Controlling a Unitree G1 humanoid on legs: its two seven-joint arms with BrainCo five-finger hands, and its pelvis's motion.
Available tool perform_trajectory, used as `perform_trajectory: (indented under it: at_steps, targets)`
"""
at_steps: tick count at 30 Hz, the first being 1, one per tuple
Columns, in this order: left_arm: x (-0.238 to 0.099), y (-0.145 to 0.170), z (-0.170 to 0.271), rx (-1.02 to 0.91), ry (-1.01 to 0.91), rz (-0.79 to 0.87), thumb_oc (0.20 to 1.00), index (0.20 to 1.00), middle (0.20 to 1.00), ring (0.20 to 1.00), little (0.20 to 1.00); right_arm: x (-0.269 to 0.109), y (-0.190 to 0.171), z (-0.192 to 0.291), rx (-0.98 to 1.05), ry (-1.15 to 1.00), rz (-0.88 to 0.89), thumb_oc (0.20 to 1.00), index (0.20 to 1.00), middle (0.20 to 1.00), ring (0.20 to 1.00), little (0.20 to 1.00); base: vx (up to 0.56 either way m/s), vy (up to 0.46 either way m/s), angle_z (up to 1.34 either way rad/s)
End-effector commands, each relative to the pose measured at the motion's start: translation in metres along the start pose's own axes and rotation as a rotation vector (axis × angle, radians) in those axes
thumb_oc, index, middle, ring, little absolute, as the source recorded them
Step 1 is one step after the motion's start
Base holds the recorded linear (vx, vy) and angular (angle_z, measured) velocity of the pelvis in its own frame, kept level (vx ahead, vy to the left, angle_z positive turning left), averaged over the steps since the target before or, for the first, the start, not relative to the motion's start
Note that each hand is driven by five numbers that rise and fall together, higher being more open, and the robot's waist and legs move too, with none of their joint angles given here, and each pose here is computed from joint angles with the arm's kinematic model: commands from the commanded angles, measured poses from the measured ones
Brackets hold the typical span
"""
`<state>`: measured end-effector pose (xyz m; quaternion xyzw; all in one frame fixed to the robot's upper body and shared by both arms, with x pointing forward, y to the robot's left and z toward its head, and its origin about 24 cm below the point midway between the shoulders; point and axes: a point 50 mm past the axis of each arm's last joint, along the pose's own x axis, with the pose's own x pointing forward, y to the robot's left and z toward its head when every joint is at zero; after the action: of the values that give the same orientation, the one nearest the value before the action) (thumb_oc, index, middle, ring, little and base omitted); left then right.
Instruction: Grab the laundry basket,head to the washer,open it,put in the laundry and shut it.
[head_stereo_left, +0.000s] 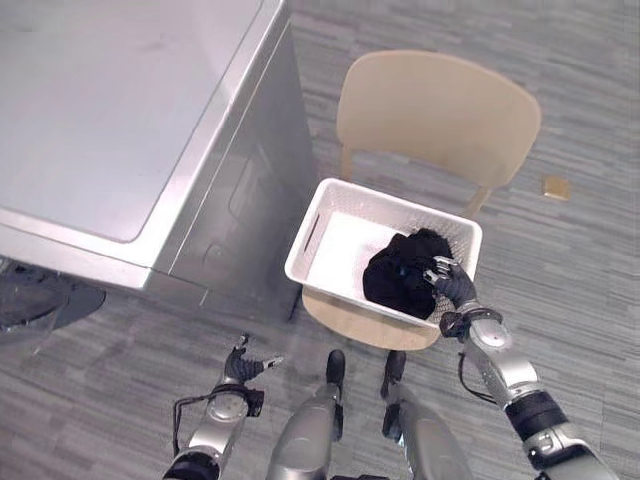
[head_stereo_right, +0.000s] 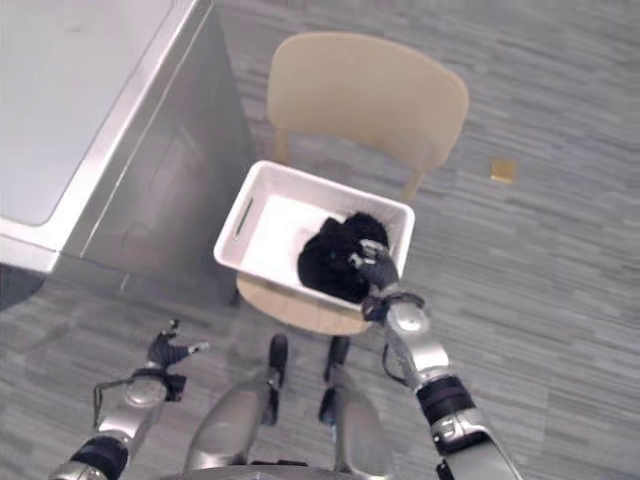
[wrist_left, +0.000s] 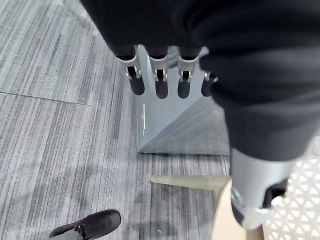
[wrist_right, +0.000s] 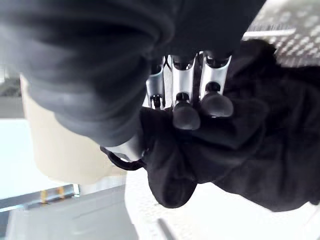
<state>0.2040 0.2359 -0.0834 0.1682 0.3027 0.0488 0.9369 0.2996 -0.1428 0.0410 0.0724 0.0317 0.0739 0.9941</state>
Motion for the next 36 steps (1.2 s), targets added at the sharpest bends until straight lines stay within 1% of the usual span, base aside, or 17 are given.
perform_trajectory:
  at_steps: [1, 2, 3, 7, 11, 15, 16, 17, 20, 23, 24, 25, 28, 29, 30, 34, 36]
  targets:
    - [0.0, 0.002, 0.01, 0.005, -0.05, 0.007, 1.0, 1.0, 1.0, 1.0, 1.0, -0.001, 0.018, 0.038, 0.182, -0.192, 0.173, 0.2, 0.2, 0.2, 0.2, 0.2, -0.11, -0.053, -0.28]
    - [0.002, 0.004, 0.02, -0.006, -0.091, 0.013, 1.0, 1.0, 1.0, 1.0, 1.0, -0.007, 0.025, 0.051, 0.249, -0.25, 0.234, 0.2, 0.2, 0.2, 0.2, 0.2, -0.17, -0.083, 0.03]
    - [0.002, 0.004, 0.028, -0.013, -0.121, 0.007, 1.0, 1.0, 1.0, 1.0, 1.0, -0.011, 0.027, 0.054, 0.264, -0.267, 0.249, 0.2, 0.2, 0.2, 0.2, 0.2, -0.14, -0.073, 0.49]
    - [0.0, 0.004, 0.033, -0.021, -0.154, -0.004, 1.0, 1.0, 1.0, 1.0, 1.0, -0.021, 0.025, 0.059, 0.294, -0.308, 0.263, 0.2, 0.2, 0.2, 0.2, 0.2, -0.06, -0.104, 0.51]
    - [-0.004, 0.005, 0.046, -0.039, -0.222, -0.006, 1.0, 1.0, 1.0, 1.0, 1.0, -0.024, 0.028, 0.07, 0.267, -0.362, 0.264, 0.2, 0.2, 0.2, 0.2, 0.2, -0.12, -0.194, 0.5]
    - [-0.013, 0.005, 0.061, -0.114, -0.298, -0.011, 1.0, 1.0, 1.0, 1.0, 1.0, -0.025, 0.026, 0.085, 0.223, -0.419, 0.252, 0.2, 0.2, 0.2, 0.2, 0.2, -0.2, -0.167, 0.34]
    - [-0.019, 0.004, 0.073, -0.109, -0.361, -0.023, 1.0, 1.0, 1.0, 1.0, 1.0, -0.025, 0.024, 0.09, 0.166, -0.431, 0.242, 0.2, 0.2, 0.2, 0.2, 0.2, -0.21, -0.116, 0.69]
    - [-0.019, 0.004, 0.073, -0.109, -0.36, -0.023, 1.0, 1.0, 1.0, 1.0, 1.0, -0.025, 0.024, 0.09, 0.166, -0.43, 0.242, 0.2, 0.2, 0.2, 0.2, 0.2, -0.22, -0.075, 0.75]
    - [-0.026, 0.003, 0.097, -0.076, -0.474, -0.046, 1.0, 1.0, 1.0, 1.0, 1.0, -0.026, 0.024, 0.095, 0.144, -0.443, 0.241, 0.2, 0.2, 0.2, 0.2, 0.2, -0.28, -0.025, 0.76]
    - [-0.037, -0.002, 0.134, 0.005, -0.651, -0.092, 1.0, 1.0, 1.0, 1.0, 1.0, -0.029, 0.036, 0.104, 0.159, -0.478, 0.301, 0.2, 0.2, 0.2, 0.2, 0.2, -0.27, -0.043, 1.1]
    - [-0.037, -0.002, 0.134, 0.005, -0.652, -0.092, 1.0, 1.0, 1.0, 1.0, 1.0, -0.029, 0.036, 0.104, 0.159, -0.479, 0.301, 0.2, 0.2, 0.2, 0.2, 0.2, -0.16, -0.022, 1.19]
    - [-0.041, -0.007, 0.143, 0.02, -0.697, -0.109, 1.0, 1.0, 1.0, 1.0, 1.0, -0.029, 0.042, 0.106, 0.179, -0.487, 0.329, 0.2, 0.2, 0.2, 0.2, 0.2, -0.09, 0.01, 0.7]
    - [-0.043, -0.023, 0.157, 0.036, -0.749, -0.154, 1.0, 1.0, 1.0, 1.0, 1.0, -0.031, 0.055, 0.113, 0.214, -0.513, 0.386, 0.2, 0.2, 0.2, 0.2, 0.2, -0.05, 0.062, 0.39]
    - [-0.046, -0.038, 0.161, 0.05, -0.766, -0.2, 1.0, 1.0, 1.0, 1.0, 1.0, -0.034, 0.061, 0.121, 0.217, -0.544, 0.415, 0.2, 0.2, 0.2, 0.2, 0.2, 0.07, 0.074, 0.59]
    - [-0.046, -0.039, 0.161, 0.049, -0.766, -0.2, 1.0, 1.0, 1.0, 1.0, 1.0, -0.034, 0.061, 0.121, 0.216, -0.543, 0.414, 0.2, 0.2, 0.2, 0.2, 0.2, 0.13, 0.087, 0.72]
    - [-0.047, -0.06, 0.165, 0.082, -0.779, -0.248, 1.0, 1.0, 1.0, 1.0, 1.0, -0.036, 0.08, 0.132, 0.245, -0.582, 0.491, 0.2, 0.2, 0.2, 0.2, 0.2, 0.05, 0.083, 0.17]
    - [-0.048, -0.063, 0.166, 0.083, -0.781, -0.257, 1.0, 1.0, 1.0, 1.0, 1.0, -0.037, 0.086, 0.135, 0.261, -0.593, 0.516, 0.2, 0.2, 0.2, 0.2, 0.2, 0.01, 0.081, -0.06]
